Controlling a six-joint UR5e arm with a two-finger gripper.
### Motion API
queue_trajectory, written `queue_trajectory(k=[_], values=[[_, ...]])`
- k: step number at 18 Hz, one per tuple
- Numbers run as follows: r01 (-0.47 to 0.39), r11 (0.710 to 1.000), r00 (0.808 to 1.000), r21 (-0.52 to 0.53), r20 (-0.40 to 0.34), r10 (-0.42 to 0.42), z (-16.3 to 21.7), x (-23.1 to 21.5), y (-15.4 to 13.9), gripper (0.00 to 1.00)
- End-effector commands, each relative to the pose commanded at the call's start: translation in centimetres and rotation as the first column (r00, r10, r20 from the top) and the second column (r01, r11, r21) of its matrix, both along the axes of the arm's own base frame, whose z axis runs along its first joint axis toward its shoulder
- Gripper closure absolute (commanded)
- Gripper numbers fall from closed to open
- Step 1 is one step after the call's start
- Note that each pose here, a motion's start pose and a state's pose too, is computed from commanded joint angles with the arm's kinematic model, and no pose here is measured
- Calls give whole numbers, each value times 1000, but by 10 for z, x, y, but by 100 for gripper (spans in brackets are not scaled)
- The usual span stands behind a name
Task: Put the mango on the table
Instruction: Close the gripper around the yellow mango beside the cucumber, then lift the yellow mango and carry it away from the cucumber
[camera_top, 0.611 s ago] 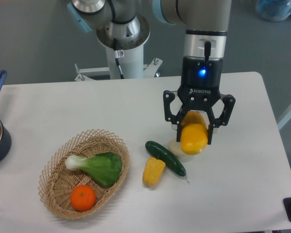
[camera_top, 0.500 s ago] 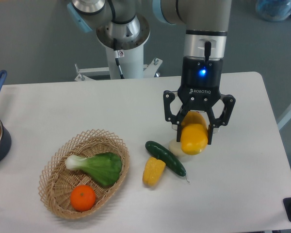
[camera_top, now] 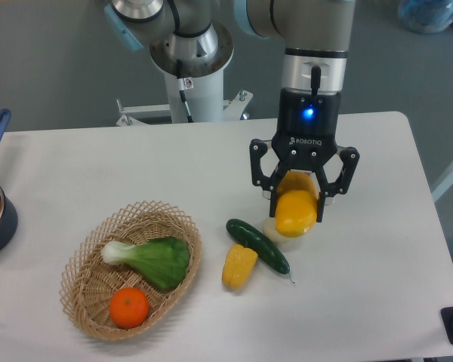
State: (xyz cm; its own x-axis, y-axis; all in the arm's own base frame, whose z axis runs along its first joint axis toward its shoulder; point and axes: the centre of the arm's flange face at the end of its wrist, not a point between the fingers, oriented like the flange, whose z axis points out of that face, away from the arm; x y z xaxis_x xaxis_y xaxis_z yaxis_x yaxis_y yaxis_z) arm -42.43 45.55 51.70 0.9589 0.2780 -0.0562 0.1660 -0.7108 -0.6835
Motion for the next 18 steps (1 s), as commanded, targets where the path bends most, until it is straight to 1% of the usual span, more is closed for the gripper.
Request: queue_trajectory(k=[2, 6, 9, 12, 15, 17, 18], values=[[22, 1000, 1000, -12, -13, -23, -3, 2, 2, 53], [33, 999, 999, -33, -22, -34, -12, -2, 6, 53], [85, 994, 994, -71, -56, -89, -24, -7, 7, 53], [164, 979, 982, -119, -77, -173, -50, -16, 13, 53], [201, 968, 977, -153, -46, -210, -87, -32, 22, 53], [241, 952, 966, -190, -48, -254, -111, -41, 27, 53], [247, 945, 963, -217, -50, -263, -121, -45, 29, 53]])
